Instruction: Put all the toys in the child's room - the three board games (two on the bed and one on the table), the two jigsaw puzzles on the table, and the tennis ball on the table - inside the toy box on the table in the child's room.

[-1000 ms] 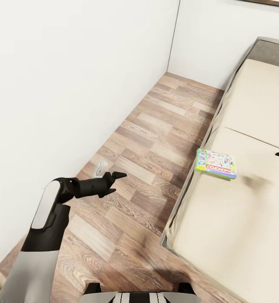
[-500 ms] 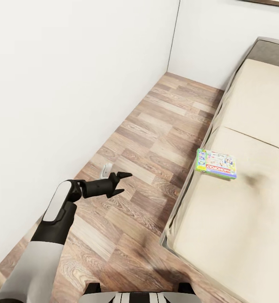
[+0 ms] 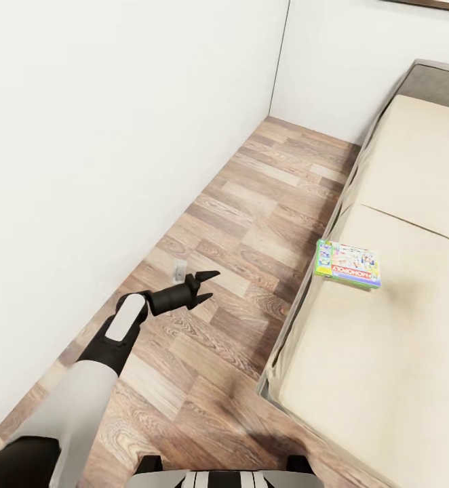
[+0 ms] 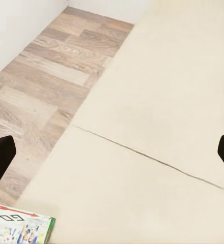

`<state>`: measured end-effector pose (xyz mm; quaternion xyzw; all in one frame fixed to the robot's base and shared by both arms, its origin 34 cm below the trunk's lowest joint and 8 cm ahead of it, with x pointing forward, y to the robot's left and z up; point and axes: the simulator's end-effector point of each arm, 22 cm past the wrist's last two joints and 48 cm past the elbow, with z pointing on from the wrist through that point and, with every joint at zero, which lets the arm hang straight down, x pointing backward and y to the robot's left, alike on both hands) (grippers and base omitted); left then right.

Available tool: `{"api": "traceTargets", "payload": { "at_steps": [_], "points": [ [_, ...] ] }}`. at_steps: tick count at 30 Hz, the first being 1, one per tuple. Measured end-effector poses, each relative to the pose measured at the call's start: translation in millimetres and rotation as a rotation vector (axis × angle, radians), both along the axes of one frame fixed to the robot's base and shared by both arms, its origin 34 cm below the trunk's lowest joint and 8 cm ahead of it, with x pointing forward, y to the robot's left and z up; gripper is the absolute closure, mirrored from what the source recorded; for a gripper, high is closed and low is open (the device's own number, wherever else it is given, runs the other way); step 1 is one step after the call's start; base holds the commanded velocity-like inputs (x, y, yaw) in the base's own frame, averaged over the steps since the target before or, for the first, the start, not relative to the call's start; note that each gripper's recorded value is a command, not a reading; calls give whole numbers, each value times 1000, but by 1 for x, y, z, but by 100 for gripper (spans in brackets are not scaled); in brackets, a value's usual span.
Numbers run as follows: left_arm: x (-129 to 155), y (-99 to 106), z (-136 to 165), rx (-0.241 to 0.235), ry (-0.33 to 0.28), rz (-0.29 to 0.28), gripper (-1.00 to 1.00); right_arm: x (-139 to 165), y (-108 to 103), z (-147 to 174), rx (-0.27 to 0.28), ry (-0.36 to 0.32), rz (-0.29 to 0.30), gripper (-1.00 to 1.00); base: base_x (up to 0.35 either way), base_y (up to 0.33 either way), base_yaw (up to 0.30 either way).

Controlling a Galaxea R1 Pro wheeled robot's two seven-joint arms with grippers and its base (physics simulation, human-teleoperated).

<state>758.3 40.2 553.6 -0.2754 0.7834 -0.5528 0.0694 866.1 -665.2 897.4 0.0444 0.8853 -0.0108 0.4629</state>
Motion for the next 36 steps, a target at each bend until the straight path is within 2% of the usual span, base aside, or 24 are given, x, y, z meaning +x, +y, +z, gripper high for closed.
{"api": "traceTargets", "payload": {
  "at_steps": [3,5,12,26,36],
  "points": [
    [0,-6,0,-17,-19,0,-100,-2,0,13,-22,-3,4,-100,0,0,0],
    [-2,-17,-1,-27,-52,-12,-100,-5,3,35,-56,-10,18,-100,0,0,0],
    [-8,-30,-4,-27,-105,-47,-100,-11,19,60,-91,10,39,-100,0,0,-14],
    [-5,-34,6,-38,-157,-61,-100,-17,25,70,-105,27,43,-100,0,0,-177],
    [-4,-27,19,-35,-210,-48,-100,-17,27,71,-105,30,45,-100,0,0,-261]
  ]
}}
